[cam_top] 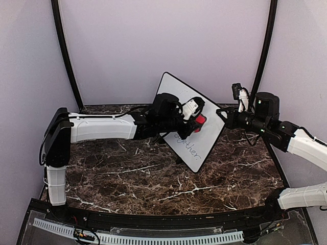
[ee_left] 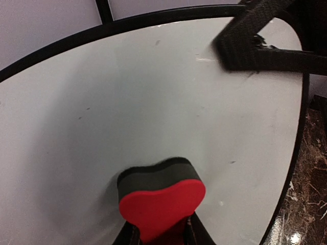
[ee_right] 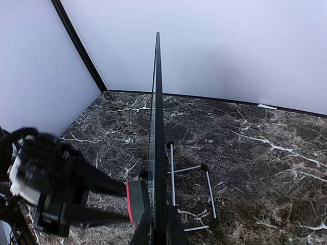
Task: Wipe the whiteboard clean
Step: Erase the center of the whiteboard.
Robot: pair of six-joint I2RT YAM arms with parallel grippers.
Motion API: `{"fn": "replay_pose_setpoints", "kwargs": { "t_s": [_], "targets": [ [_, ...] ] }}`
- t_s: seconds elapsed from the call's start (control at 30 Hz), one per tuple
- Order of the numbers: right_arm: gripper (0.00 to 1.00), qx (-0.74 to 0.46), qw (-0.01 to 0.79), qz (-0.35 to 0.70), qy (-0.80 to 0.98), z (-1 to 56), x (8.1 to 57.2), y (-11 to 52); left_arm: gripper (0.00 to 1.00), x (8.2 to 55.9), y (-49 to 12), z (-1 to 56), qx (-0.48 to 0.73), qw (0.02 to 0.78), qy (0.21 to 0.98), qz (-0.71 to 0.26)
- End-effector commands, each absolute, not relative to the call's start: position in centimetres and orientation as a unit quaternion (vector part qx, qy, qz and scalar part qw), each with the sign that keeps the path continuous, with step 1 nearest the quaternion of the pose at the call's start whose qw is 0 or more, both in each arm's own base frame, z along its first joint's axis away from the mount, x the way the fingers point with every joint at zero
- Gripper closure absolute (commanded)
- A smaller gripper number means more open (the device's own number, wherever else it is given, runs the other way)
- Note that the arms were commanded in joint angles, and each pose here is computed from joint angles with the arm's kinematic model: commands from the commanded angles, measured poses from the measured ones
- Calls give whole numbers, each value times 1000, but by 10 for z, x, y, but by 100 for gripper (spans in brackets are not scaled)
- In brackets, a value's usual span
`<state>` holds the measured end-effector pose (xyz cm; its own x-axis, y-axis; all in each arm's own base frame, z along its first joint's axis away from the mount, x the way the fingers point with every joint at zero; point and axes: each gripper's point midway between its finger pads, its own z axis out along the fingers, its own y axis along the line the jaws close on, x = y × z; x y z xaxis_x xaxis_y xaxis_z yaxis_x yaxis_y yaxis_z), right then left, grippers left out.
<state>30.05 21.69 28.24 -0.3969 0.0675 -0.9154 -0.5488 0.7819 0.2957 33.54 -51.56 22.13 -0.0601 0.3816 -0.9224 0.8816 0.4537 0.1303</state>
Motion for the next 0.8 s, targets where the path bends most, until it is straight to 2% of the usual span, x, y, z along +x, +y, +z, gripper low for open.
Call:
{"fn": "replay_pose_setpoints", "kwargs": {
  "t_s": [0.0, 0.27, 0.53, 0.77],
  "targets": [
    [100, -294, 452, 333, 774, 248, 256, 255, 85, 287, -554, 206, 503, 494, 652, -279],
    [100, -293, 453, 334, 773, 248, 256, 255, 85, 263, -568, 202, 516, 492, 643, -278],
    [100, -293, 455, 334, 772, 250, 254, 253, 86, 332, -527, 210, 426, 529, 697, -231],
    [100, -292, 457, 334, 771, 251, 254, 253, 86, 361, -502, 240, 396, 558, 695, -221]
  ]
}}
